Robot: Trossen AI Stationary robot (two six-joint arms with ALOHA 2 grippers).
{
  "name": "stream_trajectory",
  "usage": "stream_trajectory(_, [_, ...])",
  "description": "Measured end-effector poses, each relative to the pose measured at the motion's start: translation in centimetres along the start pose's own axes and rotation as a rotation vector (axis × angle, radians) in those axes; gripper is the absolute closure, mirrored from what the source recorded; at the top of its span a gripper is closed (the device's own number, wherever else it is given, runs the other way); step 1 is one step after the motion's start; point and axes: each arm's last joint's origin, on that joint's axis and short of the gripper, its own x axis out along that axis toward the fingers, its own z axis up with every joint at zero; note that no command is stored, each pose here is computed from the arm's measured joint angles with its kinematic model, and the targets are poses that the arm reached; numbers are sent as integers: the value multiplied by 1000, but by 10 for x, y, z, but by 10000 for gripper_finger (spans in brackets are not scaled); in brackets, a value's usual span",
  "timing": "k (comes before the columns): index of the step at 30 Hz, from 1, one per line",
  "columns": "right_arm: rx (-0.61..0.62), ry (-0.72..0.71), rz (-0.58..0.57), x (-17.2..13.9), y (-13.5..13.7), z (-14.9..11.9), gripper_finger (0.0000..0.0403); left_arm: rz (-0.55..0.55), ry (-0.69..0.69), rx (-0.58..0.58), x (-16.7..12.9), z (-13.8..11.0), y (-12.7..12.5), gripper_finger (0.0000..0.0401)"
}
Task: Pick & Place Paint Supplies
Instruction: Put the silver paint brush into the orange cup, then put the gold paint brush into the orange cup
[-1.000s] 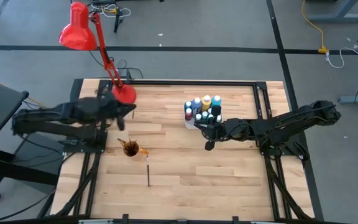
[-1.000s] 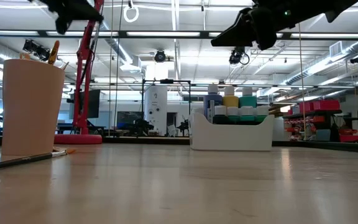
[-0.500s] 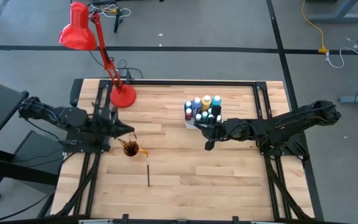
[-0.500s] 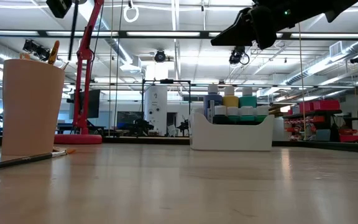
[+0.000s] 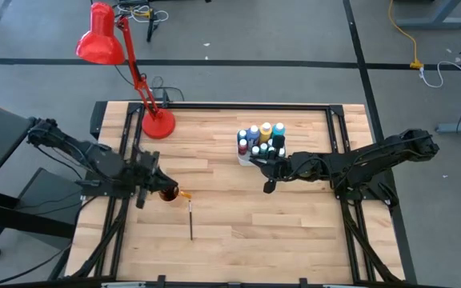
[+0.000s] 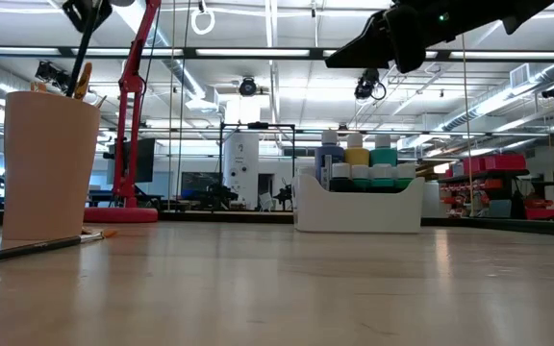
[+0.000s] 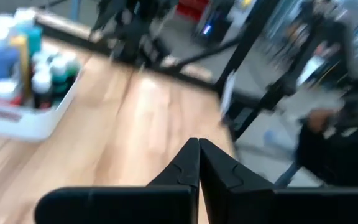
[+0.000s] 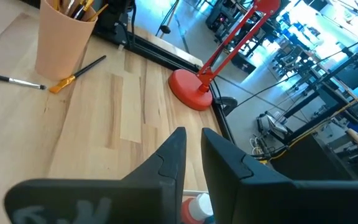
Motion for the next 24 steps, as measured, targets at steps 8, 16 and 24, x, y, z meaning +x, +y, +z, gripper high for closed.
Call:
stream_trajectory(8, [18, -19, 25, 0, 1, 1, 348, 159, 144, 44, 15, -20, 5, 386])
stream_trajectory(16, [52, -115, 96, 0, 1, 7, 348, 214, 231, 70, 34, -32, 4, 358])
stream_trajectory(24, [154, -194, 75, -1, -3, 15, 348, 216, 225, 77, 39, -33, 3, 344])
